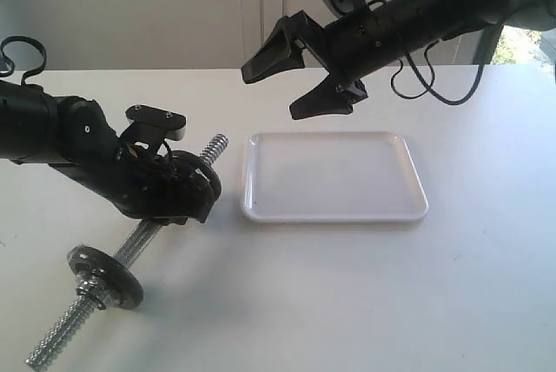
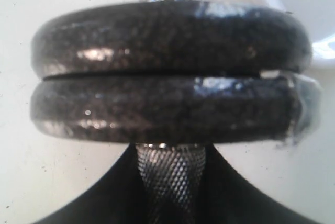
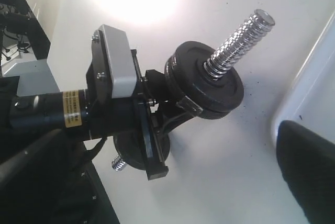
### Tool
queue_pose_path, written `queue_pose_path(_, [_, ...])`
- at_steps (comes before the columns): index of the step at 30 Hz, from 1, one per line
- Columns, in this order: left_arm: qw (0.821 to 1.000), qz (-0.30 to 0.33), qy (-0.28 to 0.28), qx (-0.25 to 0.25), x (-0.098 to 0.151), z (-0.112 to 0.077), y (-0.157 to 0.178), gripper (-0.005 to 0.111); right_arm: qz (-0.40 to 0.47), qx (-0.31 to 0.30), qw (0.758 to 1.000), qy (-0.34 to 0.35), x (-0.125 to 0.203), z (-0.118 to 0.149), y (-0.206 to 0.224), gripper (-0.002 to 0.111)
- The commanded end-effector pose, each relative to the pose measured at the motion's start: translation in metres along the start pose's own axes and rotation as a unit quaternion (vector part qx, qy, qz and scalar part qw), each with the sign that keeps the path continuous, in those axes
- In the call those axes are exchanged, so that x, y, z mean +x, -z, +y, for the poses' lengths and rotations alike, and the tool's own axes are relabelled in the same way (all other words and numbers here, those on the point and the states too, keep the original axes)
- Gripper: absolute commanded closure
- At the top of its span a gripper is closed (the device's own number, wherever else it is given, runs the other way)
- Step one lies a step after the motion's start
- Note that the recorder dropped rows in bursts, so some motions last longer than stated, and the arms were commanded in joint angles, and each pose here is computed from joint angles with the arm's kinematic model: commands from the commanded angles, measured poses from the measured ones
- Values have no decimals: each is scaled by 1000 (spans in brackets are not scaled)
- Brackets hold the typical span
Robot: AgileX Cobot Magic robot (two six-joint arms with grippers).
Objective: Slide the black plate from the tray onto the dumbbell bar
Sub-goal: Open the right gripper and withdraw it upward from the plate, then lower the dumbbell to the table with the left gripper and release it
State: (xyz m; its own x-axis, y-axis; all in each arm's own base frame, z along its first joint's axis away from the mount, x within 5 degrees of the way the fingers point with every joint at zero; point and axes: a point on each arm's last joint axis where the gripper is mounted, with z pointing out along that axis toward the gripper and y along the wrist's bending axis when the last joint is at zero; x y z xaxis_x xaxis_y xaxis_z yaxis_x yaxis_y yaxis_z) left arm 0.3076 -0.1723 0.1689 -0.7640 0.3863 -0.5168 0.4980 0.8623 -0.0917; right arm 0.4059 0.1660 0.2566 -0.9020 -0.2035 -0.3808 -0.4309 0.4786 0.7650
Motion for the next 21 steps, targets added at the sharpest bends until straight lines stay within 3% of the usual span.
queue_pose_path(1, [995,-97,-3,-11,-28,1,22,107,-9,3,1000,21,-2,11,11,5])
queue_pose_path(5, [996,-88,-2,-10,-26,0,20,99,-17,3,999,33,-2,21,18,5])
queue_pose_path(13, [998,-66,-1,-7,-21,1,11,66,-31,4,998,52,-2,42,32,5])
queue_pose_path(21, [999,-40,-5,0,-17,-1,12,41,-45,6,996,74,-1,60,45,5])
